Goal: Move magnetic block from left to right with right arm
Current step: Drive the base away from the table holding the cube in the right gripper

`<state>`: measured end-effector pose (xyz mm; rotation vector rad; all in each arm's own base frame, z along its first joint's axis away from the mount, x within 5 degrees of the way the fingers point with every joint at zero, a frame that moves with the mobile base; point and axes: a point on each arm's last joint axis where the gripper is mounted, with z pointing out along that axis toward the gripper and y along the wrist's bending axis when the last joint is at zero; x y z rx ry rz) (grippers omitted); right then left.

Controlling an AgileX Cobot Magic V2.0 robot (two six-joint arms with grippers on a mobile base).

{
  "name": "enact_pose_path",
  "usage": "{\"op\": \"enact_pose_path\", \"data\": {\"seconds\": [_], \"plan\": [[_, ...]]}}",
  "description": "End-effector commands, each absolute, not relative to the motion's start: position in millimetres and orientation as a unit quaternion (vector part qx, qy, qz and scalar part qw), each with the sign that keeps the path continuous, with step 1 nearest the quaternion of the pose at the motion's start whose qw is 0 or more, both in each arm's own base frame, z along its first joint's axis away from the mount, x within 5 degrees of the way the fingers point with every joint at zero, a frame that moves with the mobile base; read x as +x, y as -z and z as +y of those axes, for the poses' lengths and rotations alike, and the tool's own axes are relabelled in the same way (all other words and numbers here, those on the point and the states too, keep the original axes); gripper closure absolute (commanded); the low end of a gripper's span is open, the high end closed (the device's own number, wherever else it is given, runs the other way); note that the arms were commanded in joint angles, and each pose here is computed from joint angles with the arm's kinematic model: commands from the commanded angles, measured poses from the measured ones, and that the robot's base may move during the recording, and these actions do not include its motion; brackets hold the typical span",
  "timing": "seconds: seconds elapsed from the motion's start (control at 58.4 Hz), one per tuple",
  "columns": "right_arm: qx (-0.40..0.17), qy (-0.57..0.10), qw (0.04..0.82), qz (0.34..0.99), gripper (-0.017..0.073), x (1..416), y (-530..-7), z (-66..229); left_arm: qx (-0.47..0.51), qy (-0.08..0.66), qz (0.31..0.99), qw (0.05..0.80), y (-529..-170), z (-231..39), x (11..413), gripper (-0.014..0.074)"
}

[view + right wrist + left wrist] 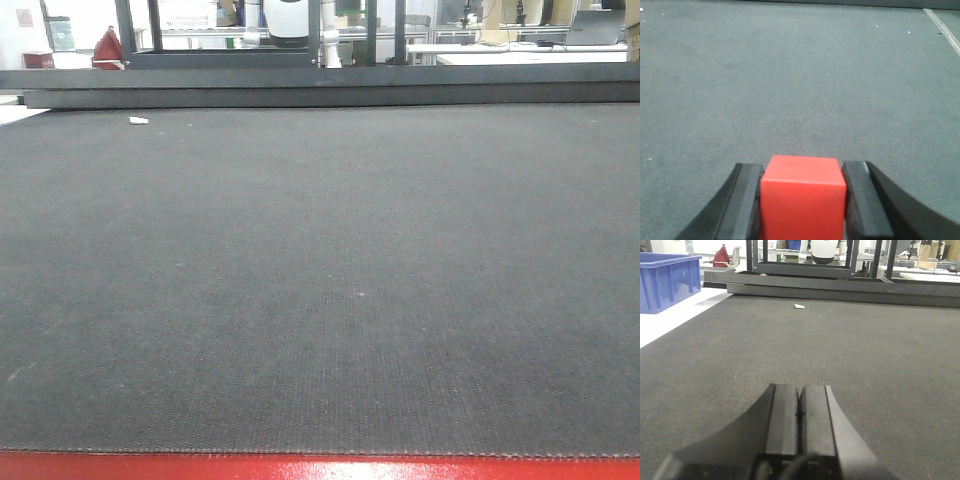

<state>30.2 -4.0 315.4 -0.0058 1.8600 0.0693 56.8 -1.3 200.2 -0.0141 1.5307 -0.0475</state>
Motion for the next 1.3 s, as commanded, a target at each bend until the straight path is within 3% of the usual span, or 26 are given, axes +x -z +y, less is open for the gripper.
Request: {"op": "enact_pose_path", "data": {"seconds": [0.0,1.284], "plan": [[-0.009,-0.025,0.636,0.772,0.0326,31.5,-329.9,-3.9,-0.011,0.025,0.66,0.751,-205.7,-0.7,55.4,0.072],[-0.009,-0.025,0.635,0.772,0.0326,31.4,-329.8,-3.9,-0.011,0.025,0.66,0.751,-205.7,-0.7,55.4,0.072]]}}
